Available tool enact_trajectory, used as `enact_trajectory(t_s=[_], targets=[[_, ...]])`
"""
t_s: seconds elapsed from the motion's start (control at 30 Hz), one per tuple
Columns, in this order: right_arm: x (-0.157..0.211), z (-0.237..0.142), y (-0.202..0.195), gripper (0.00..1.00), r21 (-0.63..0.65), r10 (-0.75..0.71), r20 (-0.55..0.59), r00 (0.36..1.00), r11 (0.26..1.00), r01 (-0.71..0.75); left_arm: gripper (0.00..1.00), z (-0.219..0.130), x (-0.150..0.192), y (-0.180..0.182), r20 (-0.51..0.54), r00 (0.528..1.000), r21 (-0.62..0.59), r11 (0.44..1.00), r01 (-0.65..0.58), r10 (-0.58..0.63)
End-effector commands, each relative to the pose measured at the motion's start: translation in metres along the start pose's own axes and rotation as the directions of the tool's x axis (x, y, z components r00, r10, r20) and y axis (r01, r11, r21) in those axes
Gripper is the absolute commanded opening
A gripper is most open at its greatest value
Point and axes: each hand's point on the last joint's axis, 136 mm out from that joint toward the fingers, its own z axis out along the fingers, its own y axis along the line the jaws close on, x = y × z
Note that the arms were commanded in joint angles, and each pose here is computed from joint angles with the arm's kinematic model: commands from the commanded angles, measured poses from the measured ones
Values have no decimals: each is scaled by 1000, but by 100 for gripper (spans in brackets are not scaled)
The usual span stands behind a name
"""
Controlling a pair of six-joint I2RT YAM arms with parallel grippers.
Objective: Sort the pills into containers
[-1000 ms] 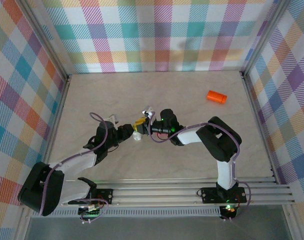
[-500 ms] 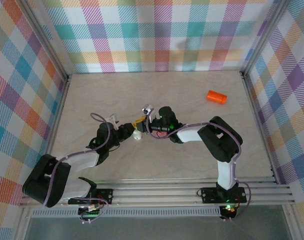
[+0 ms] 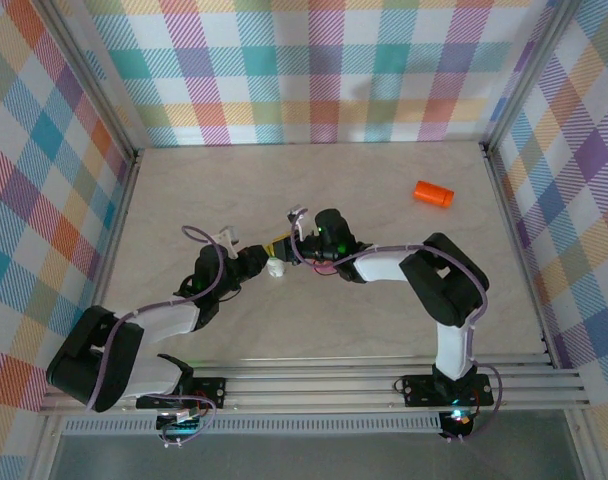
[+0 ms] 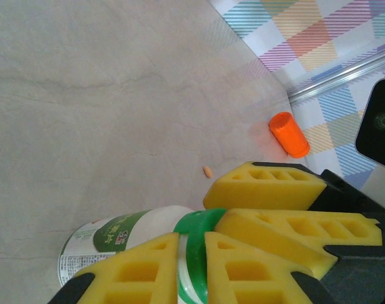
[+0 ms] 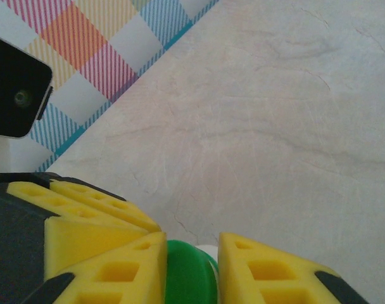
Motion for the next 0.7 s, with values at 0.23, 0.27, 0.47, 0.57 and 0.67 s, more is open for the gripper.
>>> enact_trajectory(t_s=[0.23, 0.27, 0.47, 0.57, 0.67], targets=[[60, -12, -35, 30, 201, 221, -209, 953, 963, -179, 32, -24, 36, 58, -166, 986, -302, 952, -42, -9], [55, -12, -35, 31, 205, 225, -201, 953, 961, -184, 33, -24, 30, 54, -155, 988, -300, 953, -43, -4], [28, -16, -30, 36, 213, 189, -179, 966, 965, -150, 37, -36, 0, 29, -90, 995, -282, 957, -63, 39], [16, -18, -25, 45, 209, 156, -182, 971, 971, -117, 38, -47, -15, 18, -59, 995, -283, 955, -88, 75], [3, -22, -17, 59, 202, 113, -188, 976, 977, -74, 39, -62, -26, 12, -34, 993, -304, 946, -117, 111]])
